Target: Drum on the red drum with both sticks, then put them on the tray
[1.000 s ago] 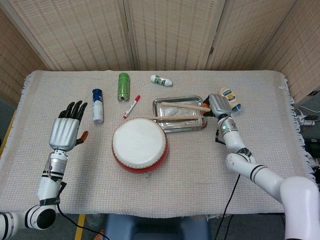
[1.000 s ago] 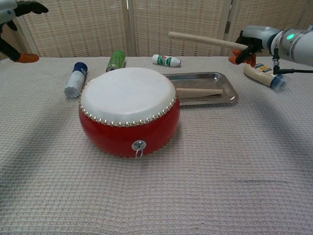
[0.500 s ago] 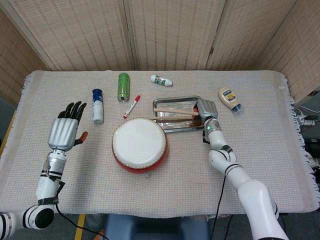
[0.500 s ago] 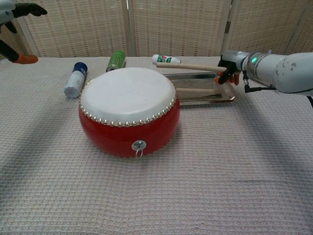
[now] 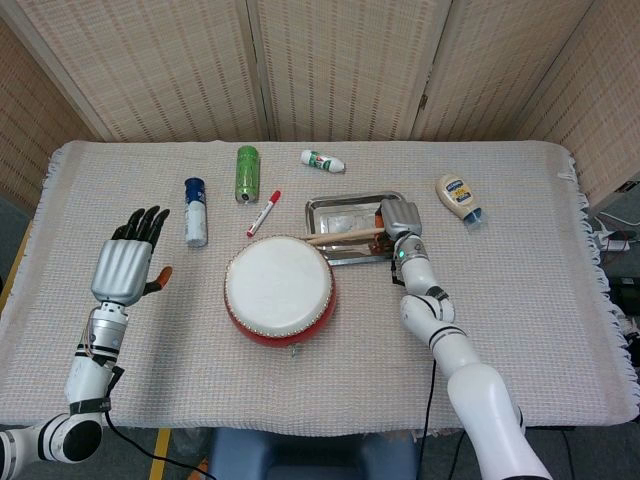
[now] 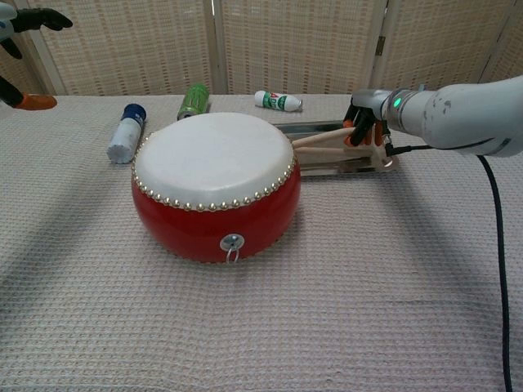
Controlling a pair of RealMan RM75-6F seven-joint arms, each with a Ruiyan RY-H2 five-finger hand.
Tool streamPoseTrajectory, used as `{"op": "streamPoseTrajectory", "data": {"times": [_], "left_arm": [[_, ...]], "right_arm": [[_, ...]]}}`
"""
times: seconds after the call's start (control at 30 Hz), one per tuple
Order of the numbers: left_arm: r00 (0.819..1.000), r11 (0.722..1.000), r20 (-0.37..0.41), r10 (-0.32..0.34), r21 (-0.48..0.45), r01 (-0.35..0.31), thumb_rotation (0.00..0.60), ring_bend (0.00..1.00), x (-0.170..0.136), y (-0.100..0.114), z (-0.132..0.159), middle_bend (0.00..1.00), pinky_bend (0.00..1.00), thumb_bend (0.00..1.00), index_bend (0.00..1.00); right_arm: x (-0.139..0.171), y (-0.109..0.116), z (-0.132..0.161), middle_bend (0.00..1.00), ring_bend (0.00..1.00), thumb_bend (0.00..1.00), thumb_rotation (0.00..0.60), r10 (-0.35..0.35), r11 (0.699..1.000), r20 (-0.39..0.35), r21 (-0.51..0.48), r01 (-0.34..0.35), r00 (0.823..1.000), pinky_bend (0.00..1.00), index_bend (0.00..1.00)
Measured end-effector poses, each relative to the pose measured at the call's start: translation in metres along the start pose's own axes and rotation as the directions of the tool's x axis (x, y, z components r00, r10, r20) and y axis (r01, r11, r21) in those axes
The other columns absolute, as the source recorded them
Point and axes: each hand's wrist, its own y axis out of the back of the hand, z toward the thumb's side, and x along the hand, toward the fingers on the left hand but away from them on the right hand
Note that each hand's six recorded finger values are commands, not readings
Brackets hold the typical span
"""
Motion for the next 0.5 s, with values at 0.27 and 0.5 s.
{"op": "streamPoseTrajectory", "data": {"times": [0.27,0.5], "left_arm": [[1.000,1.000,0.009,0.010,-0.001,-0.010,0.600,0.01,-0.003,0.002,0.000,0.02,0.23,0.32,0.00],[1.000,1.000,0.016,0.013,0.005,-0.013,0.600,0.01,-0.004,0.003,0.000,0.01,0.23,0.32,0.00]], "right_arm": [[0.000,0.008,-0.003,0.53,0.39,0.30,0.600,-0.024,1.000,0.004,-0.008,0.024,1.000,0.47,0.46],[0.000,0.020,-0.013,0.44,0.32,0.27,0.600,-0.050,0.999,0.004,-0.018,0.050,0.999,0.43,0.30]]}}
